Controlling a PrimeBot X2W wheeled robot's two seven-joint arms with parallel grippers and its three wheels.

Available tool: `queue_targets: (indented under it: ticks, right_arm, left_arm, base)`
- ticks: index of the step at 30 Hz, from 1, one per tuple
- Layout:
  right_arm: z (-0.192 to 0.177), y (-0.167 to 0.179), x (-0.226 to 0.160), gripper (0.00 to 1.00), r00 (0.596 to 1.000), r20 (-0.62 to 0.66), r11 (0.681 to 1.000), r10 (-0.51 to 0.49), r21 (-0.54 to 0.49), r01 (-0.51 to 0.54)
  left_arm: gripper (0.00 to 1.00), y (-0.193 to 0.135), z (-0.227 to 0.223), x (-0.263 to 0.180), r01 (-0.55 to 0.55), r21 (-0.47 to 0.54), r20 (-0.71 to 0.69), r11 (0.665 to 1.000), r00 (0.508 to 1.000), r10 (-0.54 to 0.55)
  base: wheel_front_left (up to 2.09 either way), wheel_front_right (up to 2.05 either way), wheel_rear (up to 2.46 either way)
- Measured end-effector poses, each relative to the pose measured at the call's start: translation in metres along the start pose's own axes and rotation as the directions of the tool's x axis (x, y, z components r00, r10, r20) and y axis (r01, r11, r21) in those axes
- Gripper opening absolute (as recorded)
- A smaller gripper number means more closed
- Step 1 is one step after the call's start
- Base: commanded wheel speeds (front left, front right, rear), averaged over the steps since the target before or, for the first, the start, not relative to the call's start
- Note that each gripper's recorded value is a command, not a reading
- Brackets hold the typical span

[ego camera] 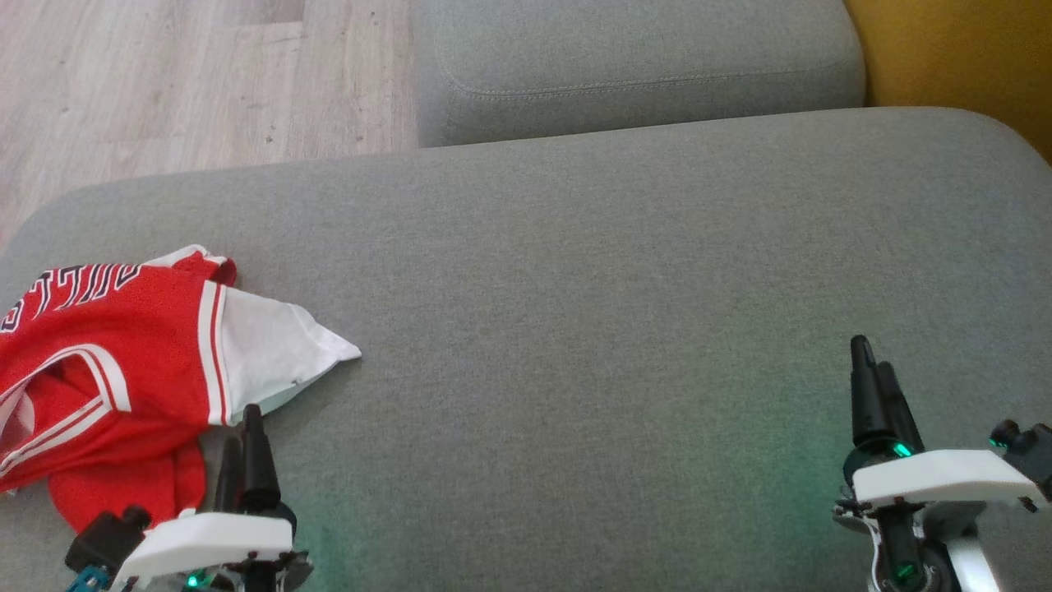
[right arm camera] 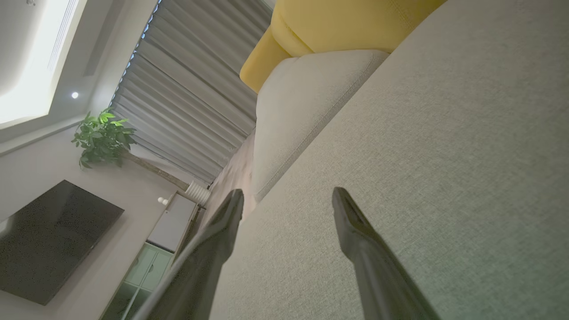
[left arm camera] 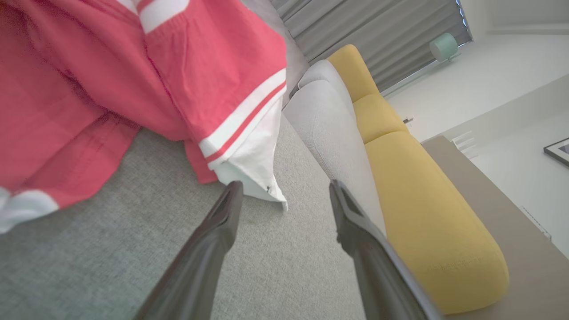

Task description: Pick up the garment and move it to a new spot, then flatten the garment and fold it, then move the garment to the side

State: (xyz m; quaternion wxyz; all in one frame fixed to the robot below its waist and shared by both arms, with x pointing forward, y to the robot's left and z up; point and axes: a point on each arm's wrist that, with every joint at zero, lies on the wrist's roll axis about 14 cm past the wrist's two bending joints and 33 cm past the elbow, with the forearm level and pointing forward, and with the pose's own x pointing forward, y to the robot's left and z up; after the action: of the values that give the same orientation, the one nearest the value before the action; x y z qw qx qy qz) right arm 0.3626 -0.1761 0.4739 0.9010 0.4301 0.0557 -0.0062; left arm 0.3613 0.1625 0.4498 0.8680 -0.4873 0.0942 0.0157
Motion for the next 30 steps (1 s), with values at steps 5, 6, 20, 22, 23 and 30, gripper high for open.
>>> queue_targets:
  ticks: [5,6,20,22,23,30]
  right_arm:
    - [-0.0016,0.0022,-0.0005,1.0,1.0,-0.002,0.997,0.01,-0.075,-0.01]
    - [-0.0024,0.0028,-0.0006,1.0,1.0,-0.005,0.996,0.012,-0.09,-0.012]
    - [-0.0102,0.0063,-0.003,1.0,0.999,-0.024,0.959,0.036,-0.279,-0.041]
    - [-0.0101,0.0058,-0.0035,1.0,0.999,-0.023,0.952,0.036,-0.304,-0.041]
    - [-0.0098,0.0056,-0.0037,1.0,0.999,-0.022,0.948,0.037,-0.316,-0.042]
    - [-0.0084,0.0063,-0.0048,1.0,0.999,-0.015,0.913,0.046,-0.405,-0.048]
  left_arm:
    - [1.0,-0.0008,0.0007,0.0003,0.004,0.067,0.005,0.998,1.0,-0.004]
    - [1.0,-0.001,0.0004,0.0004,0.005,0.079,0.004,0.997,1.0,-0.005]
    - [1.0,-0.0039,-0.0013,0.001,0.023,0.288,0.004,0.957,1.0,-0.025]
    - [1.0,-0.0043,-0.0015,0.0009,0.025,0.313,0.005,0.949,1.0,-0.028]
    - [1.0,-0.0044,-0.0017,0.001,0.027,0.326,0.003,0.945,1.0,-0.03]
    - [1.0,-0.003,-0.0023,0.0011,0.031,0.417,0.0,0.908,0.999,-0.033]
  base:
    - [0.0,0.0,0.0]
    - [0.0,0.0,0.0]
    - [0.0,0.0,0.0]
    - [0.0,0.0,0.0]
    - [0.0,0.0,0.0]
    - [0.0,0.0,0.0]
